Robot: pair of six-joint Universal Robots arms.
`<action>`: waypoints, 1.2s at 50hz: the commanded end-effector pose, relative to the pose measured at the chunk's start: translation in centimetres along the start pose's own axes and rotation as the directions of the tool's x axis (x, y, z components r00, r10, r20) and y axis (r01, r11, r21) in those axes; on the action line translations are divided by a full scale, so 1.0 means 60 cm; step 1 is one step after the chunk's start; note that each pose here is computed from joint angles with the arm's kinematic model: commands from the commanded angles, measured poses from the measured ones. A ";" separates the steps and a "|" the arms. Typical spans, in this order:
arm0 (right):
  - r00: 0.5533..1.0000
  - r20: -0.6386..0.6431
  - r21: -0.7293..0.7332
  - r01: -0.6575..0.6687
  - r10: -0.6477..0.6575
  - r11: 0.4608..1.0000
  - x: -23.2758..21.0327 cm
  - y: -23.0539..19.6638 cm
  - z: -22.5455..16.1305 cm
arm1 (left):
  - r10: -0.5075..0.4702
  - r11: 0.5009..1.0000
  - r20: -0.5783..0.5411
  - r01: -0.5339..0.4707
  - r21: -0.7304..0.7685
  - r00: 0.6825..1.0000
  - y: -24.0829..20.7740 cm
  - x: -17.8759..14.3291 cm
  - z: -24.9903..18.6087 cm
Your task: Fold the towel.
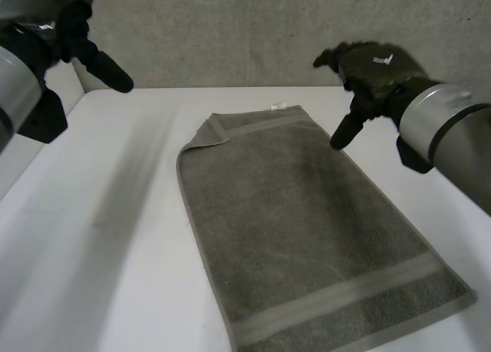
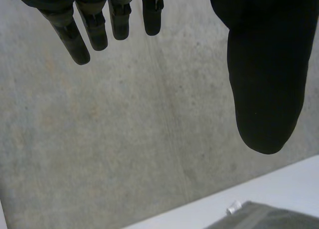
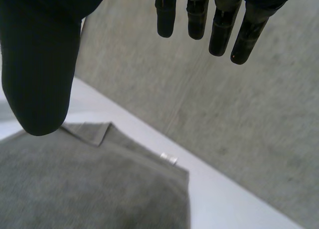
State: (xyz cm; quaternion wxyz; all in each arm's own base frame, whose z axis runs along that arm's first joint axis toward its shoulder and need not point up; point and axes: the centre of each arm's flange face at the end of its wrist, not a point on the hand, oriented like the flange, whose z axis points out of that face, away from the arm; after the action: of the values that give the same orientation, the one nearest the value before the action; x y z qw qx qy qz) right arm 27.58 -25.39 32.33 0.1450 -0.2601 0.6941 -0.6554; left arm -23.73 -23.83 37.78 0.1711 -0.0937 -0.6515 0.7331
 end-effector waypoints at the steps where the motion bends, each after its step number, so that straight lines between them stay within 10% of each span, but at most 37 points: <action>1: 1.000 -0.031 -0.163 -0.001 -0.004 0.987 0.010 0.091 0.048 | 0.018 0.994 0.010 -0.016 -0.110 1.000 0.071 -0.007 0.047; 24: 0.954 -0.300 -0.296 -0.084 -0.009 0.951 0.127 0.328 0.072 | 0.090 0.974 0.005 -0.087 -0.207 0.996 0.147 -0.013 0.077; 60: 0.974 -0.225 -0.332 -0.100 0.025 0.938 0.137 0.374 0.089 | 0.091 0.973 0.002 -0.089 -0.215 0.996 0.153 -0.012 0.076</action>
State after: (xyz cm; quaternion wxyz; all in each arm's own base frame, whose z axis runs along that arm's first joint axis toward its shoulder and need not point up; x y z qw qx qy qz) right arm 19.88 -34.12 10.91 0.0428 -0.1859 0.8172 -0.5439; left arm -25.88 -29.19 29.30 0.1227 -0.1366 -0.7230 0.6660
